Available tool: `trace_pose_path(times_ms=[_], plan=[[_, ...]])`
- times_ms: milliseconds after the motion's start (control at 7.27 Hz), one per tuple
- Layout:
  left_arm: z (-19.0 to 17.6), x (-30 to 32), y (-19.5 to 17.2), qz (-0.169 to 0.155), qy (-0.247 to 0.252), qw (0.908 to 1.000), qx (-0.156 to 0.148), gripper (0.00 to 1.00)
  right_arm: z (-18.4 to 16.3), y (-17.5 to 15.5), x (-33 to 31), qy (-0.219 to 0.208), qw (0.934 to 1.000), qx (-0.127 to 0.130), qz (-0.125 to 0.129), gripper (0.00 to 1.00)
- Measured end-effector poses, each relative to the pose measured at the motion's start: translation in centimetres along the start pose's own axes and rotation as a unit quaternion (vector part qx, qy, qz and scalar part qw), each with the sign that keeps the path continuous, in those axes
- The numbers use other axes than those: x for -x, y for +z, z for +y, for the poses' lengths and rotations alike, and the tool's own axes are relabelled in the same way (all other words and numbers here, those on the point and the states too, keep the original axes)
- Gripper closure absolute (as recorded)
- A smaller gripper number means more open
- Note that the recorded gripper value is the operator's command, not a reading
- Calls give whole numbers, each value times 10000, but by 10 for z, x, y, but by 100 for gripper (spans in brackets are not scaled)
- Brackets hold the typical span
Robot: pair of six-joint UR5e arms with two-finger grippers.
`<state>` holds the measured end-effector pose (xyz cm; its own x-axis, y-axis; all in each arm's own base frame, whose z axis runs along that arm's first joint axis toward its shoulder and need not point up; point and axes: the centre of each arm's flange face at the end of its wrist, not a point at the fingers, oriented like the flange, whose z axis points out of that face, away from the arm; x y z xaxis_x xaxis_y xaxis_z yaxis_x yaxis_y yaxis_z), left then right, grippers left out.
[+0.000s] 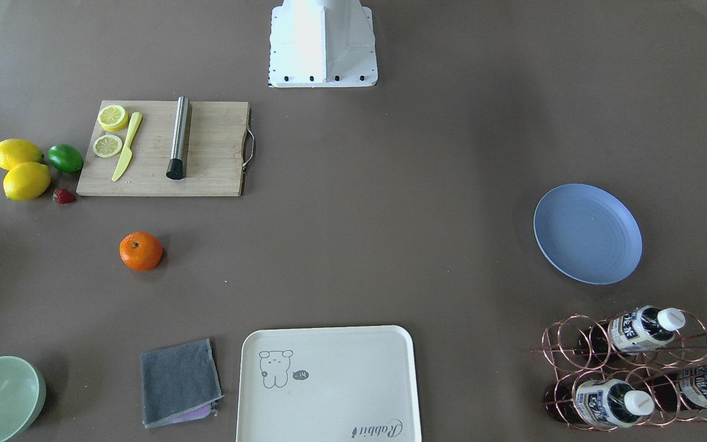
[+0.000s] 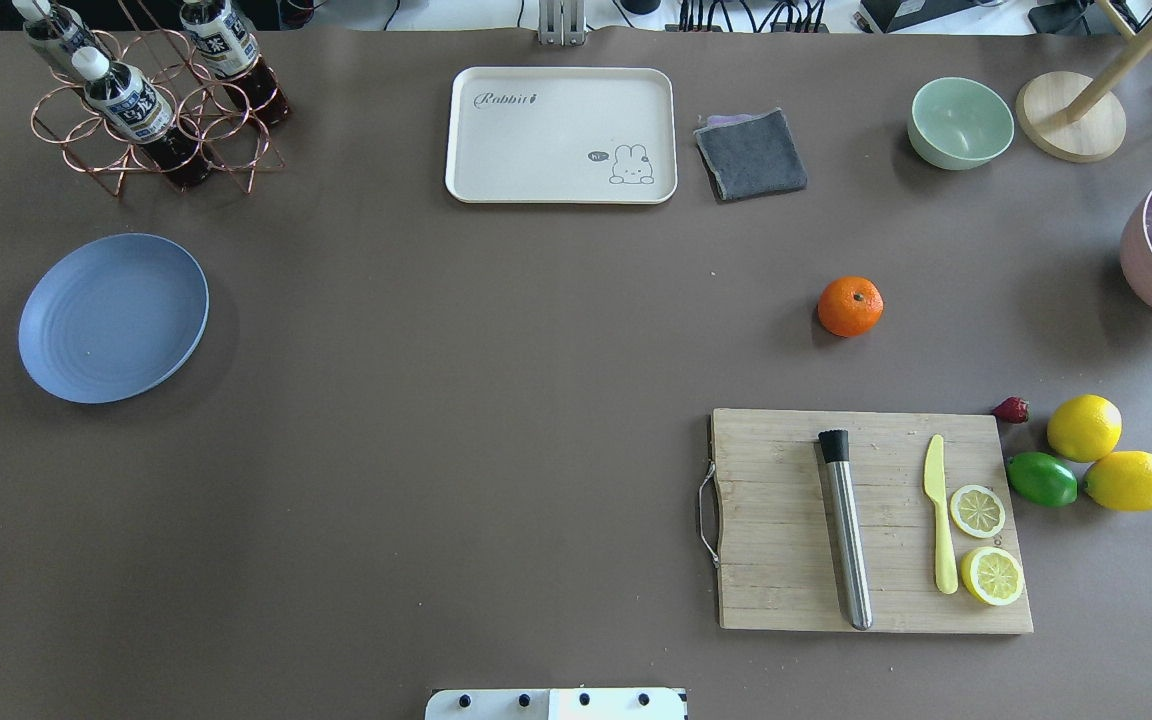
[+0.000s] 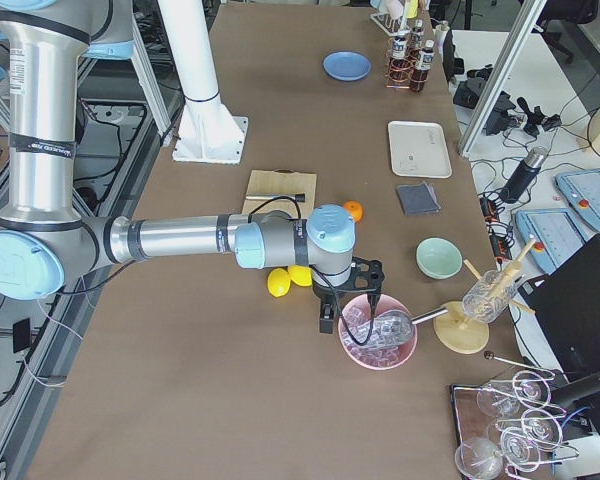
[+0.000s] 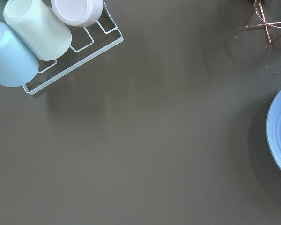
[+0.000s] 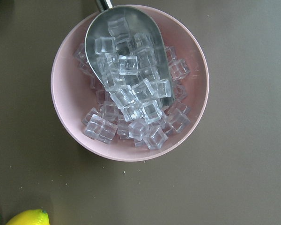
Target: Pick orange to plate
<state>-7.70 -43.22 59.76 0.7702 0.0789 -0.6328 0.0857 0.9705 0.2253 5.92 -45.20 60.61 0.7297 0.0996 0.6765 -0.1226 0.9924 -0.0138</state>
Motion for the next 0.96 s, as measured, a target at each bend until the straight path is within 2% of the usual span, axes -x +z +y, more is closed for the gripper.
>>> trace_pose_path(times_ms=[412, 962], plan=[[18, 8, 9, 25, -62, 10000, 68, 2, 4, 1, -2, 17, 10000, 22, -20, 0], [22, 12, 13, 28, -99, 9999, 113, 2, 8, 1, 0, 15, 9999, 47, -144, 0]])
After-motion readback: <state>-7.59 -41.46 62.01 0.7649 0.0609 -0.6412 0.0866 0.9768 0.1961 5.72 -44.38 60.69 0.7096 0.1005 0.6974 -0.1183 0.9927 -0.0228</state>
